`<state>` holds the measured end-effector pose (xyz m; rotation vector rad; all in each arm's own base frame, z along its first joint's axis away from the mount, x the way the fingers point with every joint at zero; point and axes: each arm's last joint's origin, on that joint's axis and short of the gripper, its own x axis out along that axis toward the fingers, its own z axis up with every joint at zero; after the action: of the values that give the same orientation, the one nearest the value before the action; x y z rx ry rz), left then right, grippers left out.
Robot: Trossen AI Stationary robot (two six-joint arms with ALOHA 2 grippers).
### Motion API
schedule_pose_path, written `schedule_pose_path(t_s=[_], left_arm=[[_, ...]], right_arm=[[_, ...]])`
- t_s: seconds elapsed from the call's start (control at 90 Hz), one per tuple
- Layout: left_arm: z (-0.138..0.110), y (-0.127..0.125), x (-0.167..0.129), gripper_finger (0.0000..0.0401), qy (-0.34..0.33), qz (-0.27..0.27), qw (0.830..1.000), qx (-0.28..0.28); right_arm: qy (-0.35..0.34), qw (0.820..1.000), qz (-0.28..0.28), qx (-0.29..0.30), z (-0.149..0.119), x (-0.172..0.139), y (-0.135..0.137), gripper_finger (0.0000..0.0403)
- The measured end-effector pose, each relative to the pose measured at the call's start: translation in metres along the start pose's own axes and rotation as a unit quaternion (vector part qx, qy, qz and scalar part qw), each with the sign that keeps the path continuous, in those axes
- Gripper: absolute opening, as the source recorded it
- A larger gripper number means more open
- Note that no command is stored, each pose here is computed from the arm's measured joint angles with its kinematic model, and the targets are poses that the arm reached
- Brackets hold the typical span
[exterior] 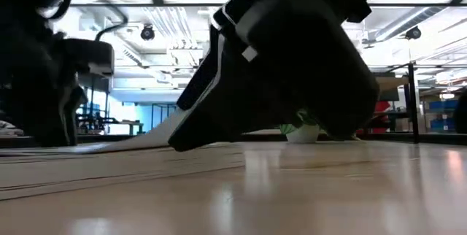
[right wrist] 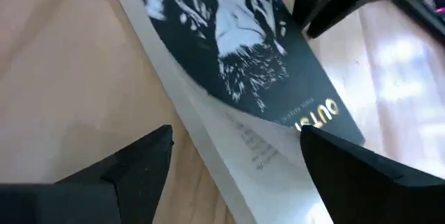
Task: Stock shelves
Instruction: Put the black book into the black desk organizer on the shelf
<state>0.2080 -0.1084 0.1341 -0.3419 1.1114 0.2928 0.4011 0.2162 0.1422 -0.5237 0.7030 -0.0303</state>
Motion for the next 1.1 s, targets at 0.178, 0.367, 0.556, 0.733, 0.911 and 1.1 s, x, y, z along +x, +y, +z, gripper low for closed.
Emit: schedule_pose_path(t_s=[0.178, 0.367, 0.556, 0.733, 0.911, 1.1], left_arm=[[-0.005, 0.005, 0.005, 0.0105, -0.002, 0.003, 1.000, -0.006], [-0.006, 0.005, 0.006, 0.0101, -0.008, -0.004, 1.000, -0.010], [-0.005, 0.005, 0.006, 0.0101, -0.009, -0.005, 1.000, -0.004], [-0.005, 0.004, 0.006, 0.0100, -0.010, -0.007, 1.000, -0.002], [-0.004, 0.002, 0.006, 0.0106, -0.020, -0.015, 1.000, 0.009], [-0.001, -0.001, 0.006, 0.0110, -0.038, -0.033, 0.998, 0.041]], right_arm=[[-0.029, 1.000, 0.000, -0.008, 0.018, -0.009, 0.002, 0.0284], [-0.035, 0.999, 0.004, -0.019, 0.022, -0.010, 0.000, 0.0275], [-0.024, 0.998, 0.055, -0.018, 0.014, 0.007, -0.003, 0.0273], [0.000, 0.996, 0.086, -0.013, 0.001, 0.030, -0.005, 0.0271], [0.003, 0.996, 0.087, -0.003, -0.001, 0.038, -0.015, 0.0259], [0.007, 0.996, 0.084, 0.009, 0.001, 0.043, -0.026, 0.0240]])
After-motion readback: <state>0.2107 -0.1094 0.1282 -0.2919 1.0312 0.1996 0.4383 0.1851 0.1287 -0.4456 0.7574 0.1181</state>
